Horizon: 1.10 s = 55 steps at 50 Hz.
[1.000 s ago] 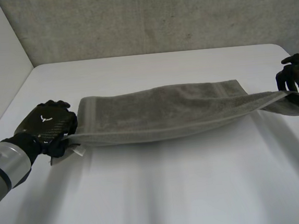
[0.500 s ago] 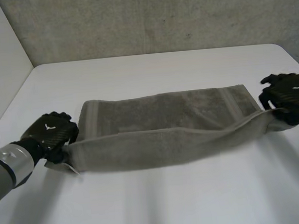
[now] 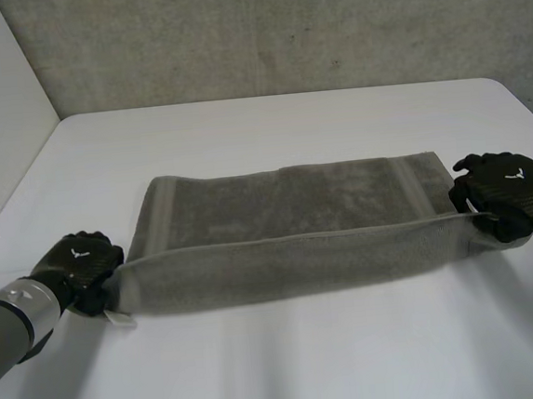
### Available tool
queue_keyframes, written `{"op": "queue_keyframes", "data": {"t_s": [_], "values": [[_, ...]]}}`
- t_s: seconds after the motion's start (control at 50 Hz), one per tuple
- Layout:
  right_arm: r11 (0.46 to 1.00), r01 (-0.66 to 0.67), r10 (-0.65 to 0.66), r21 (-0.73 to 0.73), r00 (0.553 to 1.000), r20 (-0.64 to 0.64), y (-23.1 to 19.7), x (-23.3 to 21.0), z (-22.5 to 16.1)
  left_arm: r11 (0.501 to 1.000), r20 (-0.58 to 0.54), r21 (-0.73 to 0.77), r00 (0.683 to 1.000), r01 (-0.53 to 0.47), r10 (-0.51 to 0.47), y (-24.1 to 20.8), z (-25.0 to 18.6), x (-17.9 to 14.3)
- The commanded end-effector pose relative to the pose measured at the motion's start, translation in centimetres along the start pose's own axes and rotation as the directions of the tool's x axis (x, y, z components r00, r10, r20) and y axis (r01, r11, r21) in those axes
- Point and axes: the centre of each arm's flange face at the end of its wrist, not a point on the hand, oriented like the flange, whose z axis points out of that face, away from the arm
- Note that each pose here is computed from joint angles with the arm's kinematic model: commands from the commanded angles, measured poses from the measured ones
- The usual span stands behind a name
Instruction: Fold the towel.
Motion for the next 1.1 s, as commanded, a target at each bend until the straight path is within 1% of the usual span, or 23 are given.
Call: {"op": "queue_keyframes", "data": {"t_s": [0.02,0.1,0.14,0.16,0.2,0.22,0.24,0.26,0.28,0.3,0.32,0.34,0.36,0.42,0.46,0.54,0.58,0.6,0.64,0.68,0.8,0.94,1.1], "values": [[0.997,0.056,-0.055,0.048,0.998,-0.016,-1.3,0.6,0.1,0.994,0.055,0.097,0.998,-0.043,0.038,-2.4,-0.3,-1.3],[0.978,0.162,-0.159,0.134,0.987,-0.032,-3.8,1.1,1.5,0.969,0.135,0.229,0.989,-0.094,0.064,-6.0,0.5,-3.3],[0.958,0.214,-0.21,0.193,0.977,-0.041,-5.5,1.1,2.5,0.909,0.212,0.392,0.975,-0.146,0.065,-10.5,1.2,-5.1],[0.926,0.269,-0.257,0.266,0.963,-0.081,-8.0,1.8,3.7,0.908,0.212,0.392,0.975,-0.146,0.065,-10.6,1.2,-5.1],[0.889,0.313,-0.278,0.334,0.949,-0.149,-10.9,3.0,4.5,0.79,0.274,0.583,0.961,-0.19,0.029,-16.4,1.9,-6.5],[0.845,0.359,-0.28,0.397,0.929,-0.244,-14.0,4.3,4.7,0.789,0.274,0.584,0.961,-0.19,0.029,-16.5,1.9,-6.5],[0.788,0.408,-0.262,0.461,0.9,-0.349,-17.3,5.8,4.3,0.718,0.305,0.665,0.952,-0.208,-0.006,-19.3,1.4,-7.5],[0.788,0.409,-0.261,0.461,0.899,-0.35,-17.3,5.8,4.3,0.658,0.33,0.718,0.943,-0.227,-0.035,-21.3,0.6,-8.2],[0.728,0.446,-0.227,0.52,0.873,-0.431,-20.1,7.1,3.4,0.657,0.331,0.719,0.943,-0.227,-0.035,-21.3,0.6,-8.2],[0.728,0.446,-0.226,0.521,0.873,-0.432,-20.1,7.1,3.4,0.604,0.347,0.76,0.935,-0.24,-0.066,-22.9,-0.2,-9.0],[0.677,0.46,-0.181,0.574,0.86,-0.476,-22.3,7.9,2.5,0.604,0.348,0.76,0.935,-0.24,-0.066,-22.9,-0.3,-9.0],[0.65,0.443,-0.148,0.618,0.871,-0.469,-23.4,8.2,1.8,0.552,0.349,0.797,0.933,-0.248,-0.085,-24.3,-1.3,-9.2],[0.649,0.443,-0.147,0.618,0.871,-0.469,-23.4,8.2,1.8,0.514,0.348,0.82,0.932,-0.251,-0.101,-25.2,-2.4,-9.5],[0.646,0.368,-0.11,0.669,0.912,-0.396,-24.1,8.2,0.6,0.49,0.321,0.841,0.941,-0.229,-0.111,-25.5,-4.1,-9.4],[0.687,0.282,-0.084,0.669,0.946,-0.313,-22.3,8.6,0.5,0.506,0.294,0.836,0.952,-0.211,-0.088,-24.8,-3.8,-8.8],[0.735,0.237,-0.089,0.636,0.963,-0.256,-19.6,8.2,0.9,0.563,0.227,0.808,0.973,-0.172,-0.028,-22.2,-2.3,-7.5],[0.748,0.232,-0.1,0.621,0.965,-0.24,-18.6,7.9,1.0,0.638,0.167,0.758,0.986,-0.135,0.01,-18.8,-0.6,-7.0],[0.765,0.225,-0.104,0.603,0.968,-0.229,-17.4,7.7,1.2,0.638,0.167,0.758,0.986,-0.135,0.01,-18.8,-0.6,-7.0],[0.784,0.212,-0.101,0.583,0.971,-0.217,-16.2,7.5,1.4,0.708,0.118,0.7,0.993,-0.094,0.016,-15.4,0.6,-6.6],[0.827,0.186,-0.09,0.531,0.975,-0.201,-13.4,7.1,1.9,0.736,0.094,0.673,0.996,-0.071,0.011,-13.8,1.1,-6.3],[0.878,0.158,-0.111,0.451,0.985,-0.129,-9.0,4.9,2.6,0.826,-0.01,0.564,1.0,0.017,-0.013,-8.4,2.0,-4.4],[0.937,0.142,-0.138,0.319,0.99,-0.036,-2.3,1.7,2.1,0.88,-0.085,0.474,0.996,0.022,0.021,-4.4,1.8,-1.9],[0.958,0.091,-0.085,0.272,0.996,-0.033,-2.2,2.7,-0.7,0.912,-0.115,0.409,0.993,0.02,0.029,-4.2,-1.1,-0.7]]}}
